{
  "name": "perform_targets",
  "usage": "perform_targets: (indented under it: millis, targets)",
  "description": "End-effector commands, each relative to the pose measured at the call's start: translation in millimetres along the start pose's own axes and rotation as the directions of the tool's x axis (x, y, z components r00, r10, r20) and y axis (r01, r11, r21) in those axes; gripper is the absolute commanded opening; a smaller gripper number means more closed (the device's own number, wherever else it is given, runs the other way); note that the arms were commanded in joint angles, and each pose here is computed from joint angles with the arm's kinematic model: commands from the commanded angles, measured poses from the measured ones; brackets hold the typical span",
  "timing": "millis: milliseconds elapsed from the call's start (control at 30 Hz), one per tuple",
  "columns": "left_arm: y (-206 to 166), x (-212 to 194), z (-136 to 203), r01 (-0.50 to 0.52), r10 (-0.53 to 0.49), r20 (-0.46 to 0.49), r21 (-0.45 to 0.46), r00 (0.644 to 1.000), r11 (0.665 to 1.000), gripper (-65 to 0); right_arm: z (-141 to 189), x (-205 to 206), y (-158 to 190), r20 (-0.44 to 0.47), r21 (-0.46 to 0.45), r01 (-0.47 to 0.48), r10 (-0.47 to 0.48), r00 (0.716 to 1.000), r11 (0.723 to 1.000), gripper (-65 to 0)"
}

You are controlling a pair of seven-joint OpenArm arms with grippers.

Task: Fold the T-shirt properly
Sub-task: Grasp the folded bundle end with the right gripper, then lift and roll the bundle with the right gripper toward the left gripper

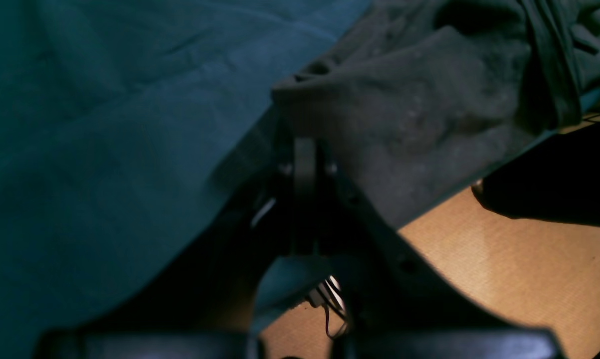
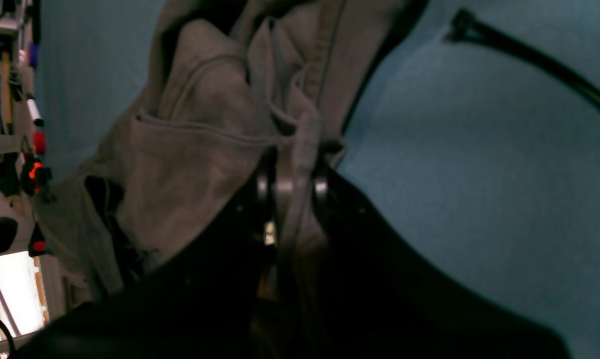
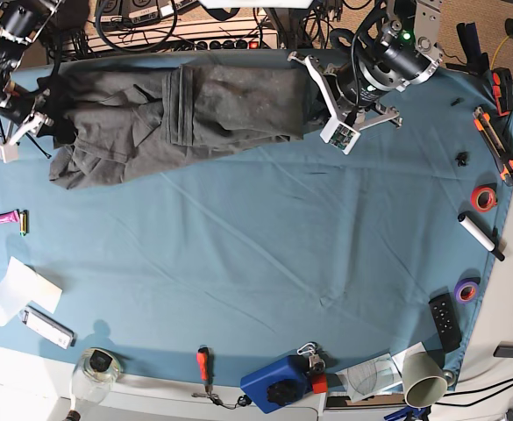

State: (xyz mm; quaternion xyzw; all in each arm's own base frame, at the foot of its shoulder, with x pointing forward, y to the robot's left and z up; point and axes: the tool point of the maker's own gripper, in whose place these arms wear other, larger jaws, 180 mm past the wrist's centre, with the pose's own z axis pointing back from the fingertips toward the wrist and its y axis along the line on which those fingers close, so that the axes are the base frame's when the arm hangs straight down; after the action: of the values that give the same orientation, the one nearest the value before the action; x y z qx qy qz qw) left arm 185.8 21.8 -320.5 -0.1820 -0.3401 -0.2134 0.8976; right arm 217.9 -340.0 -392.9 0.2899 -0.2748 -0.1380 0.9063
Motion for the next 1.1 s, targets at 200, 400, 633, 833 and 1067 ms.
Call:
perform_targets:
  millis: [200, 400, 633, 833, 1067]
  targets:
    - [-2.6, 10.7, 3.4, 0.004, -0.004, 0.045, -0.008, 0.999, 1.0, -65.0, 8.1, 74.7, 0.0, 0.029, -0.131, -0.146, 0.151, 0.988, 0.981, -65.0]
    - [-2.6, 10.6, 3.4, 0.004, -0.004, 0.045, -0.008, 0.999, 1.0, -65.0, 20.7, 138.1, 14.3, 0.151, -0.177, -0.18, 0.208, 0.966, 0.968, -65.0]
    - [-0.5, 8.7, 3.4, 0.009, -0.009, 0.035, 0.004, 0.999, 1.0, -65.0, 39.0, 171.3, 16.9, 0.203, -0.233, -0.192, 0.241, 0.949, 0.953, -65.0]
    - [21.8, 1.3, 8.9, -0.02, 0.021, -0.008, 0.136, 1.0, 0.991, -65.0, 32.0, 170.9, 58.2, 0.272, -0.015, -0.245, 0.24, 0.932, 0.969, -65.0]
    - [23.7, 4.2, 18.0, -0.015, 0.013, 0.009, 0.17, 1.0, 0.985, -65.0, 8.6, 160.0, 99.9, 0.262, 0.175, -0.288, 0.238, 0.935, 0.942, -65.0]
